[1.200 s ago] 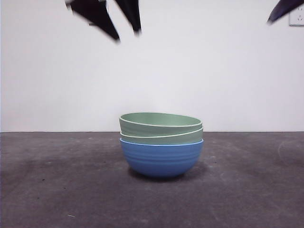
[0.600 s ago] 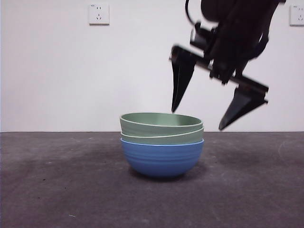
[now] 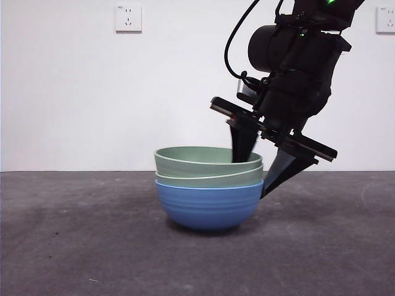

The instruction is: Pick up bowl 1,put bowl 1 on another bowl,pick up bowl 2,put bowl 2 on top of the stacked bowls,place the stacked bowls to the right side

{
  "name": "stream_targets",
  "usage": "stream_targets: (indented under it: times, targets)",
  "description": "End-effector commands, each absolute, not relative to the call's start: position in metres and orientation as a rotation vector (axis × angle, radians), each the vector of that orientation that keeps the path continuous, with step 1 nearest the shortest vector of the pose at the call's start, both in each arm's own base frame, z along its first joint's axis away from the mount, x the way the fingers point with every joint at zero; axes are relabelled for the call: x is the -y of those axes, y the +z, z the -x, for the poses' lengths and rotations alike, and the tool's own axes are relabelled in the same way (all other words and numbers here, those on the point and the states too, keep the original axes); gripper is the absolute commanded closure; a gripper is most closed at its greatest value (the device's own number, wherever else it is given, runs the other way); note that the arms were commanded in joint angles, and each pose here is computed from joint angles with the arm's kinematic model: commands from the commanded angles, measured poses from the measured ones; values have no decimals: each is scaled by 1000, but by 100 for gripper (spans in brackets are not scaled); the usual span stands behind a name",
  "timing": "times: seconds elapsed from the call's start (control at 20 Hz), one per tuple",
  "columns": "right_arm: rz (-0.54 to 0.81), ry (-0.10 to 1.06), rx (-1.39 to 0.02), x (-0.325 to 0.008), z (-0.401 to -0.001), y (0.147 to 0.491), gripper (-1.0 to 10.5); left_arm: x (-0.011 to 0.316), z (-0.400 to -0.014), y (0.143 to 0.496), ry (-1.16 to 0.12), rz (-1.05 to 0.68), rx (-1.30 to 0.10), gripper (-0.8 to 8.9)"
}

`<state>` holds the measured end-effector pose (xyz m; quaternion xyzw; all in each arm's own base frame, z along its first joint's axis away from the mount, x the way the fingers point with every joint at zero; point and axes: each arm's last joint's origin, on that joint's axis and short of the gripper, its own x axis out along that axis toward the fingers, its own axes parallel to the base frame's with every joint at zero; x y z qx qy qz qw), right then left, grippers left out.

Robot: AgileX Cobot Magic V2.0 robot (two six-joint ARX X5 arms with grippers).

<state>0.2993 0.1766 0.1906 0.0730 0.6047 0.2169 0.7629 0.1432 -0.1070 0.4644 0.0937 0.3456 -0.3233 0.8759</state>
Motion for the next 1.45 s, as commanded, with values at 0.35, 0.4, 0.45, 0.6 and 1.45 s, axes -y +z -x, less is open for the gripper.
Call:
stream_targets:
  times: [0.35, 0.4, 0.45, 0.6, 1.45]
  targets:
    - [-168, 469, -1318, -177, -299, 189, 963, 106, -142, 464, -679, -205, -721, 530]
    - [-170, 473, -1317, -178, -299, 190, 963, 106, -142, 464, -679, -205, -721, 530]
    - [-172, 475, -1311, -177, -299, 192, 963, 106, -142, 464, -679, -206, -722, 530]
    - [-187, 500, -1233, -175, -296, 212, 964, 106, -142, 464, -679, -207, -723, 530]
    - [-353, 147, -1135, -38, -344, 210, 964, 106, -142, 463, -685, -214, -728, 530]
